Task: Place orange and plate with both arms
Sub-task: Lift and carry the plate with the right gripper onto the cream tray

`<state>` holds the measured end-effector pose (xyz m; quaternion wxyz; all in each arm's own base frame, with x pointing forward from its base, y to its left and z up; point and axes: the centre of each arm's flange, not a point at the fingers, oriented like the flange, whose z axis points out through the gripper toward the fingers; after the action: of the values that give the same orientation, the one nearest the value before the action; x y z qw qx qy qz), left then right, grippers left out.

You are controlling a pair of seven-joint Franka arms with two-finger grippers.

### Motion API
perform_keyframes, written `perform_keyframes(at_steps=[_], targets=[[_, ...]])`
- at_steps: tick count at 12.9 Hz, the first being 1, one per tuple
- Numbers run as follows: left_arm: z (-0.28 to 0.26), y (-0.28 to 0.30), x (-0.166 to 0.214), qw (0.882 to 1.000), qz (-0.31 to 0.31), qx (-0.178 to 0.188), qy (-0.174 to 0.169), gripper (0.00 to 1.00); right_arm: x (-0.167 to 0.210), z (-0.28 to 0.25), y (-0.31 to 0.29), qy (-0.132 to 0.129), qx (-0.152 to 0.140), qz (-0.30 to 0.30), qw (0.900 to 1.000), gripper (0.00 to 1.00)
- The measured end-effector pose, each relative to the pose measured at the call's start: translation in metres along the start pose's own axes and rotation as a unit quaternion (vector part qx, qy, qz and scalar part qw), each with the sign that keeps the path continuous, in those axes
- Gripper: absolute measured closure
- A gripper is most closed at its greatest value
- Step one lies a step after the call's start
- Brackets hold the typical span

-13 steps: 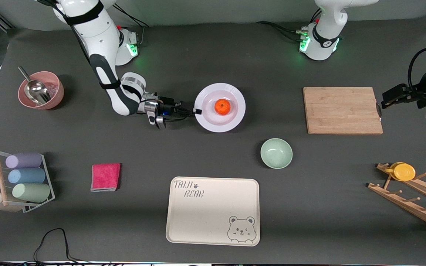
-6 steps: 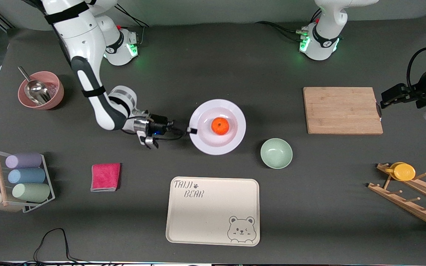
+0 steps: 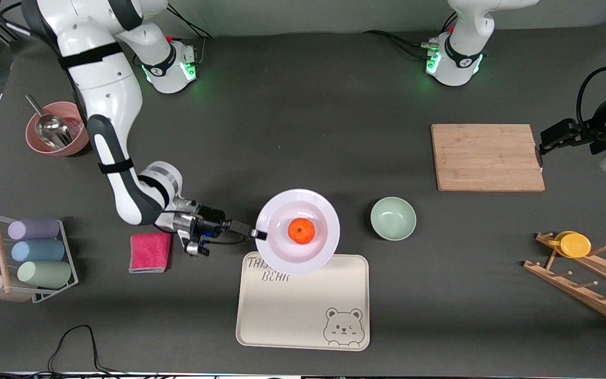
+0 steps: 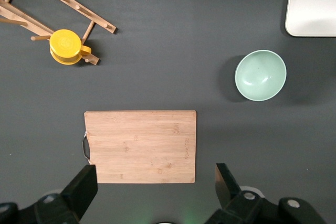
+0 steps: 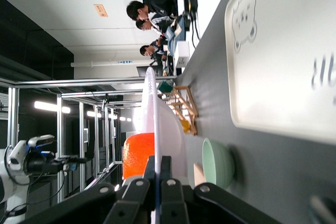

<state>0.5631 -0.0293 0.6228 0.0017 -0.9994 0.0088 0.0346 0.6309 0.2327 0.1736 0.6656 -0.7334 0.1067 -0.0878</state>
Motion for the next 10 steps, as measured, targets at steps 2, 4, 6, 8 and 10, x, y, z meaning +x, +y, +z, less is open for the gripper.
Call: perform_keyframes(at_steps=[2,4,6,8,10], targets=[[0.0,0.002,0.0,1.0,0.002,0.0,0.0,0.0,0.026,0.004,0.016,0.004,-0.017,-0.019,1.0,0.96],[0.0,0.002,0.0,1.0,0.002,0.0,0.0,0.0,0.052,-0.001,0.027,0.005,-0.049,-0.034,0.998,0.96],[0.0,0.003,0.0,1.0,0.002,0.0,0.0,0.0,0.073,-0.003,0.03,0.011,-0.064,-0.038,0.997,0.96],[0.0,0.003,0.0,1.0,0.002,0.0,0.0,0.0,0.085,0.003,0.033,0.013,-0.065,-0.04,0.997,0.96],[0.0,0.003,0.0,1.0,0.002,0.0,0.0,0.0,0.092,0.008,0.038,0.018,-0.067,-0.046,0.997,0.96]])
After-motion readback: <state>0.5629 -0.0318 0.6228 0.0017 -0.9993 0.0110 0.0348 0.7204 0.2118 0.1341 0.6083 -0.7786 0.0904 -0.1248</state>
